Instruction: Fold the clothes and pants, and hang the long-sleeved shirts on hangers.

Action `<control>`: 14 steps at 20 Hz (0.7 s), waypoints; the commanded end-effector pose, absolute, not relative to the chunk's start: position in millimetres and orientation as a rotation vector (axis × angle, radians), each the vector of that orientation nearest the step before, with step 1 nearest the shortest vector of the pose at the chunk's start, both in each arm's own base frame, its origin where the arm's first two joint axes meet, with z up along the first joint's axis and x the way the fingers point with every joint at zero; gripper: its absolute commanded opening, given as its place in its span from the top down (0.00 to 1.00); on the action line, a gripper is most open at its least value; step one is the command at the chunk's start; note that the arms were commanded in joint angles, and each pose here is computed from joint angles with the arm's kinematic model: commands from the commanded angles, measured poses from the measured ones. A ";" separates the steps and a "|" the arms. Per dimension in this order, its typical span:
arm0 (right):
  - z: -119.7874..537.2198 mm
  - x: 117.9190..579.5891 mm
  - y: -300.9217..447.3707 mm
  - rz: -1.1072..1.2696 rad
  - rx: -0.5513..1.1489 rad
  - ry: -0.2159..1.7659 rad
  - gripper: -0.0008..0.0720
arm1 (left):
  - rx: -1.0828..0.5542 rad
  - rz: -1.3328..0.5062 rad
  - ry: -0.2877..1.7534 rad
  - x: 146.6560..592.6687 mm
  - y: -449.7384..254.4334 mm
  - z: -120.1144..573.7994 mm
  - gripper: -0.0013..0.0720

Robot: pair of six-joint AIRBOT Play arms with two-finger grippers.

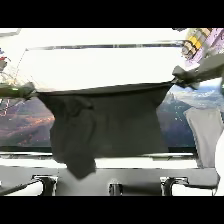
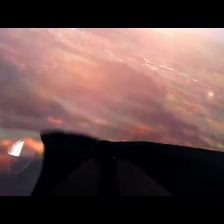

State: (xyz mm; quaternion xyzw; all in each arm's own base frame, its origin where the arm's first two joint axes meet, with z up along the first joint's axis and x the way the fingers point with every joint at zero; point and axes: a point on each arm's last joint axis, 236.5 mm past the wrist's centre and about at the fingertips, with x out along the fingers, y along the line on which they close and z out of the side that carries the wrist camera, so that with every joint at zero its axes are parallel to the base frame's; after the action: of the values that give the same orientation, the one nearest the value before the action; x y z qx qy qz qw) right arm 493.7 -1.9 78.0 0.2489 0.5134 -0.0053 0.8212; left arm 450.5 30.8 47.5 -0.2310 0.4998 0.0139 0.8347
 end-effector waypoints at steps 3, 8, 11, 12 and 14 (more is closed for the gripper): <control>-12.6 553.3 -12.5 -0.055 0.598 1.058 0.95 | -0.445 -0.006 1.100 523.2 16.2 -43.1 0.96; -23.9 532.8 -6.8 -0.028 0.561 1.159 0.95 | -0.433 -0.055 1.212 508.4 7.8 -47.8 0.96; -35.1 502.0 -3.4 -0.018 0.524 1.299 0.95 | -0.443 -0.102 1.406 464.1 -2.8 -55.9 0.96; -38.0 494.0 -4.4 -0.021 0.510 1.334 0.95 | -0.445 -0.115 1.456 452.5 -5.8 -56.6 0.96; -40.6 482.8 -2.4 -0.016 0.506 1.385 0.95 | -0.447 -0.137 1.530 435.0 -10.6 -56.5 0.96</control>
State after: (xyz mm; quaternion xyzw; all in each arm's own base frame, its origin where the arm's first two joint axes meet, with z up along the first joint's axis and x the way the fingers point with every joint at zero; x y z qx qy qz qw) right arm 507.1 -5.4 -32.9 0.2432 0.5880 -0.0114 0.7713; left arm 469.7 -0.7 -54.7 -0.2019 0.6297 -0.0412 0.7490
